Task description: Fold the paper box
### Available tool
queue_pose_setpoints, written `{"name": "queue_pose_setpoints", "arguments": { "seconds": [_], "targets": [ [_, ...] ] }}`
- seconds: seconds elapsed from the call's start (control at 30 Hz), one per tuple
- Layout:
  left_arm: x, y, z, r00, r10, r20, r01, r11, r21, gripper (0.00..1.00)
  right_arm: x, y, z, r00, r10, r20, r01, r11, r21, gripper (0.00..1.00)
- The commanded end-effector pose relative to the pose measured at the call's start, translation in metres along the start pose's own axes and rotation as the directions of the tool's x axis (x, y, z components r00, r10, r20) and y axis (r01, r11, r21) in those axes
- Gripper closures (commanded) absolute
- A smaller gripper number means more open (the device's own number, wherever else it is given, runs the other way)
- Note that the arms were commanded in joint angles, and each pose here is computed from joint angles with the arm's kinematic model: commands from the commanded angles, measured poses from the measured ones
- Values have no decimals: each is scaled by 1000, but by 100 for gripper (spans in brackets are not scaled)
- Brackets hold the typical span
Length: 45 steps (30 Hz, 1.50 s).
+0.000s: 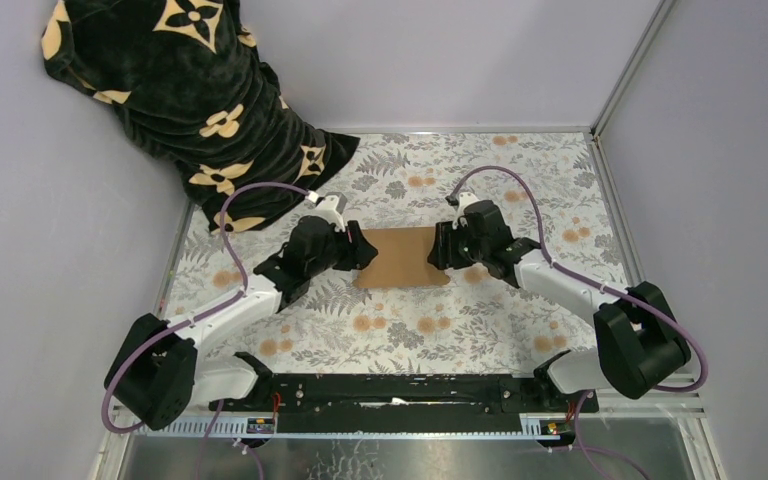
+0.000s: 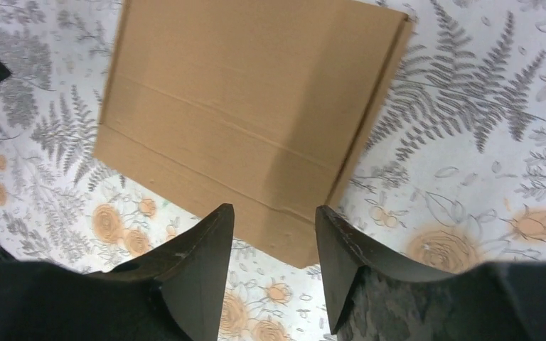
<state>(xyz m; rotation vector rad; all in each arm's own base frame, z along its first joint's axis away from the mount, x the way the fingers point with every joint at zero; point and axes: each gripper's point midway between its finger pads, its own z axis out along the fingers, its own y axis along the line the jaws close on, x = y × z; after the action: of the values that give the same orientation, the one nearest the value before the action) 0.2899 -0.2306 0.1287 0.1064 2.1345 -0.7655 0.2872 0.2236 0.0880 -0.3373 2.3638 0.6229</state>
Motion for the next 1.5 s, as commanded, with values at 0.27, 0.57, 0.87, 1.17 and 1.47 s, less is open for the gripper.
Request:
{"name": "queue_pose_setpoints", "arguments": {
  "seconds": [0.27, 0.57, 0.87, 1.17, 1.47],
  "targets": [
    [17, 33, -10, 994, -94, 60, 98, 993, -68, 1, 3, -15, -4, 992, 108, 69, -98, 987, -124, 10],
    [13, 29, -8, 988, -94, 120, 95, 996, 3, 1, -2, -1, 4, 984, 162, 72, -141, 962, -234, 0],
    [26, 27, -2, 990, -87, 107, 81, 995, 59, 2, -1, -1, 12, 981, 184, 56, -165, 955, -247, 0],
    [33, 28, 9, 993, -90, 74, 85, 994, 72, 2, 7, -4, 19, 979, 202, 42, -185, 951, -249, 0],
    [43, 30, 17, 994, -95, 53, 91, 992, 86, 2, 7, -2, 22, 977, 209, 38, -192, 945, -265, 0]
  ]
}}
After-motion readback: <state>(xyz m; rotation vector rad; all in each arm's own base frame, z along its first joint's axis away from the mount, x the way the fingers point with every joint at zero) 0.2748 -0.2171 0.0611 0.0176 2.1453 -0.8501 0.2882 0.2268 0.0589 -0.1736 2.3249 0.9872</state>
